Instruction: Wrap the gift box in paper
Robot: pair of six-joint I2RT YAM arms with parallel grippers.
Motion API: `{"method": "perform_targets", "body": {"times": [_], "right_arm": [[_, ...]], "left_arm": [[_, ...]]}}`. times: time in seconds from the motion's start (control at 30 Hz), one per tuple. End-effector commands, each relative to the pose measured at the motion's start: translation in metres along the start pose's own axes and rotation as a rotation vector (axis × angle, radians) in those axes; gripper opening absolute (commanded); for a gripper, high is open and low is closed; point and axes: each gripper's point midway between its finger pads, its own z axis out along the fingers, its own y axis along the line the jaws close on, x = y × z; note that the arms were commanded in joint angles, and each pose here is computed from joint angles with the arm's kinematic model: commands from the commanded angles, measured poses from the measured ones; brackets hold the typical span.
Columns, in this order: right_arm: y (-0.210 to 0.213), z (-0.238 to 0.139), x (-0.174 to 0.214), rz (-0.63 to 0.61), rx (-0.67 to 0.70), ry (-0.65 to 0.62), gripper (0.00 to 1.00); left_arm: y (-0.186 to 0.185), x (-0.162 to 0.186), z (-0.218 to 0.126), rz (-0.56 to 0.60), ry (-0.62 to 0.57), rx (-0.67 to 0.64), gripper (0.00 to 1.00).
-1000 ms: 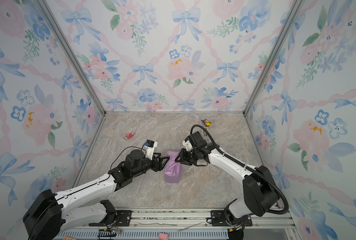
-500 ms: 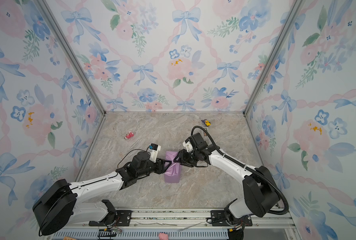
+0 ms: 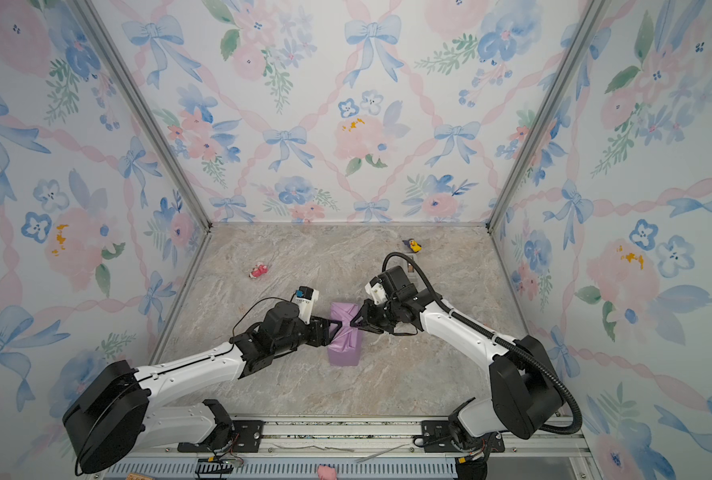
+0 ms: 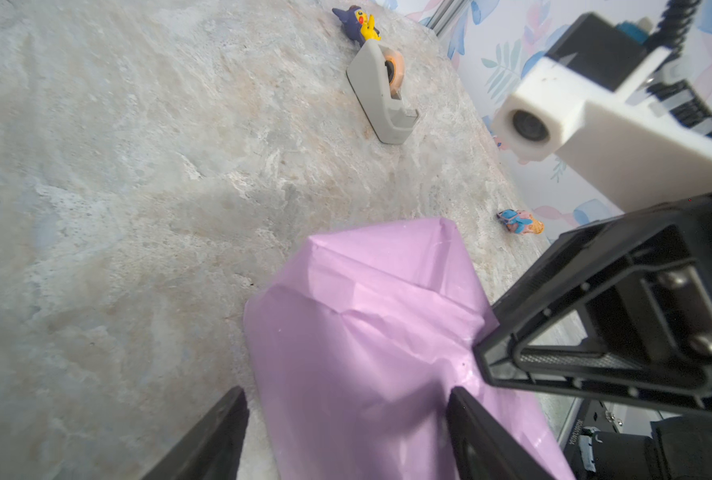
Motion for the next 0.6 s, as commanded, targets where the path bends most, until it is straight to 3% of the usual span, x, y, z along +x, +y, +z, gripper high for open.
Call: {"method": "perform_targets", "body": {"times": [0.0, 0.3, 0.57], "right_arm": [[-0.039, 0.013, 0.016, 0.053, 0.121, 0.054, 0.21], [-0.039, 0.014, 0.016, 0.056, 0.112, 0.046, 0.2], [-0.028, 0.006, 0.009, 0.021, 0.084, 0.007, 0.21]], "left_arm": [[-0.007, -0.01, -0.006, -0.069, -0.008, 0.015, 0.83], [-0.01, 0.004, 0.009, -0.131, 0.058, 0.056, 0.84], [0.034, 0.053, 0.021, -0.128, 0.189, -0.1, 0.75]]}}
